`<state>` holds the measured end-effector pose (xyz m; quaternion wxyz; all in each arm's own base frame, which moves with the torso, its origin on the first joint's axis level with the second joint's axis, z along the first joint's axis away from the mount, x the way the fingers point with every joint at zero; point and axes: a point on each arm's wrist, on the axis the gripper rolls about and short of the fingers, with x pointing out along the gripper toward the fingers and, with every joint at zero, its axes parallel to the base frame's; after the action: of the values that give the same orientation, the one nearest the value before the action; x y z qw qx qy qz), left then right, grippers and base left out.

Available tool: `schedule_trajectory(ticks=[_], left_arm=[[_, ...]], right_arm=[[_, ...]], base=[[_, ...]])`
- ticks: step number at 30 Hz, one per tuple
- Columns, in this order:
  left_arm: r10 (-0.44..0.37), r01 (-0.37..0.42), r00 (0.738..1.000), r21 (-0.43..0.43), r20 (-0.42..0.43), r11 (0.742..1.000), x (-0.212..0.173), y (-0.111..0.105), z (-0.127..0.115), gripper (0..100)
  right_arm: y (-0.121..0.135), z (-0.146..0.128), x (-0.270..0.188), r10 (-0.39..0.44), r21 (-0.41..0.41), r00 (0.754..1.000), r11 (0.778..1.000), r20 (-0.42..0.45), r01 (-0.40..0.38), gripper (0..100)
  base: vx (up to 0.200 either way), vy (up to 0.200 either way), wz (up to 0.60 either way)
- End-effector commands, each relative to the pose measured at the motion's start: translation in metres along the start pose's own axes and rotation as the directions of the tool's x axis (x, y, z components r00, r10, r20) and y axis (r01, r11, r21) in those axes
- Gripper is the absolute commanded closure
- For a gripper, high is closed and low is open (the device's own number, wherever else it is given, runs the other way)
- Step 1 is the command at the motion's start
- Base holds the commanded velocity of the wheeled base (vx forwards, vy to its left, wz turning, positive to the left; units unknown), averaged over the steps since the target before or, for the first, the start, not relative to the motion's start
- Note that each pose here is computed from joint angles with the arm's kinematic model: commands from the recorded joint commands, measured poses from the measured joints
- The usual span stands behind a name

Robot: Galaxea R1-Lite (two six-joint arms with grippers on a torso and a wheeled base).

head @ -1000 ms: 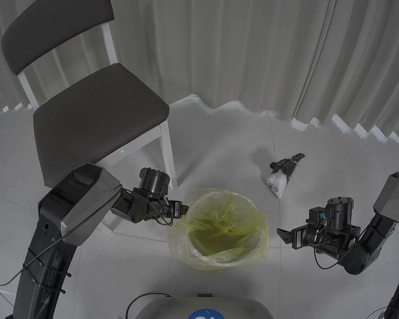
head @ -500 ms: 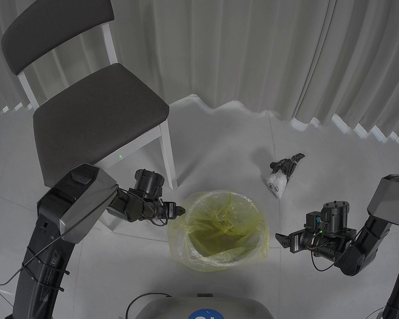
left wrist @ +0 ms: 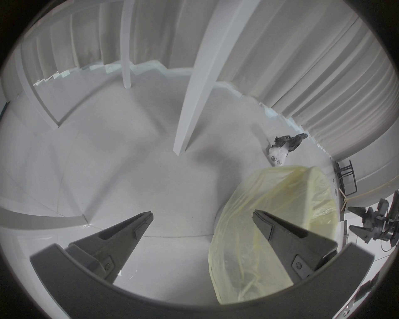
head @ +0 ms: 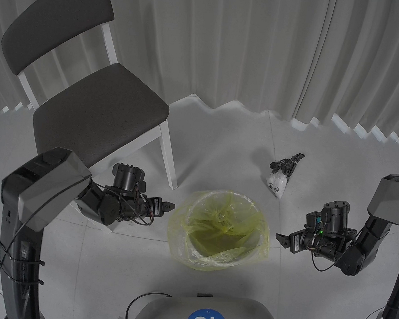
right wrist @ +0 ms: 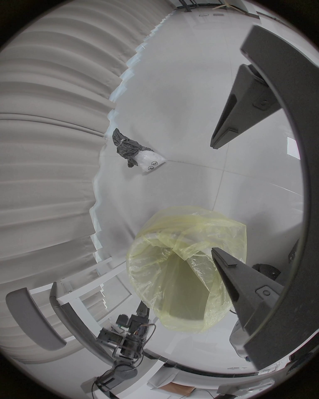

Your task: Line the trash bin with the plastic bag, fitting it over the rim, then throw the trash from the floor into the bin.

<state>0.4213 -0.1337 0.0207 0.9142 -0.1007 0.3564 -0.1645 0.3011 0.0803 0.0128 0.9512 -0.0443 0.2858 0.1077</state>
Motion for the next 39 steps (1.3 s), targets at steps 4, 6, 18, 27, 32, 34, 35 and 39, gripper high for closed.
schedule_trajectory(ticks=[4, 6, 18, 27, 32, 34, 35, 39], left_arm=[[-0.067, 0.067, 0.998, 0.022, -0.004, 0.997, -0.05, -0.011, -0.02, 0], [-0.076, 0.077, 0.997, 0.034, -0.029, 0.996, -0.047, -0.014, -0.036, 0], [-0.06, 0.072, 0.992, 0.107, -0.115, 0.992, 0.01, -0.005, -0.064, 0], [-0.03, 0.054, 0.986, 0.149, -0.163, 0.987, 0.067, 0.004, -0.048, 0], [-0.014, 0.039, 0.986, 0.15, -0.168, 0.988, 0.069, 0.009, -0.042, 0], [-0.009, 0.038, 0.985, 0.166, -0.174, 0.985, 0.068, 0.011, -0.044, 0], [-0.006, 0.035, 0.985, 0.168, -0.172, 0.985, 0.067, 0.013, -0.043, 0], [0.001, 0.027, 0.984, 0.157, -0.177, 0.987, 0.054, 0.016, -0.042, 0]], right_arm=[[0.002, -0.001, -0.002, 0.007, -0.006, 1.0, 1.0, 0.001, -0.007, 0], [0.003, -0.002, -0.002, 0.009, -0.008, 1.0, 1.0, -0.004, -0.009, 0], [0.004, -0.004, 0.0, 0.012, -0.008, 1.0, 1.0, -0.011, -0.012, 0], [0.004, -0.011, 0.007, 0.011, -0.007, 0.999, 1.0, -0.039, -0.011, 0], [0.004, -0.015, 0.011, 0.011, -0.009, 0.999, 1.0, -0.05, -0.011, 0], [0.004, -0.016, 0.012, 0.011, -0.009, 0.999, 1.0, -0.053, -0.011, 0], [0.004, -0.017, 0.012, 0.011, -0.009, 0.999, 1.0, -0.053, -0.011, 0], [0.004, -0.015, 0.011, 0.011, -0.009, 0.999, 1.0, -0.042, -0.011, 0]], base=[[0.0, 0.0, 0.0], [0.0, 0.0, 0.0], [0.0, 0.0, 0.0], [0.0, 0.0, 0.0], [0.0, 0.0, 0.0], [0.0, 0.0, 0.0], [0.0, 0.0, 0.0], [0.0, 0.0, 0.0]])
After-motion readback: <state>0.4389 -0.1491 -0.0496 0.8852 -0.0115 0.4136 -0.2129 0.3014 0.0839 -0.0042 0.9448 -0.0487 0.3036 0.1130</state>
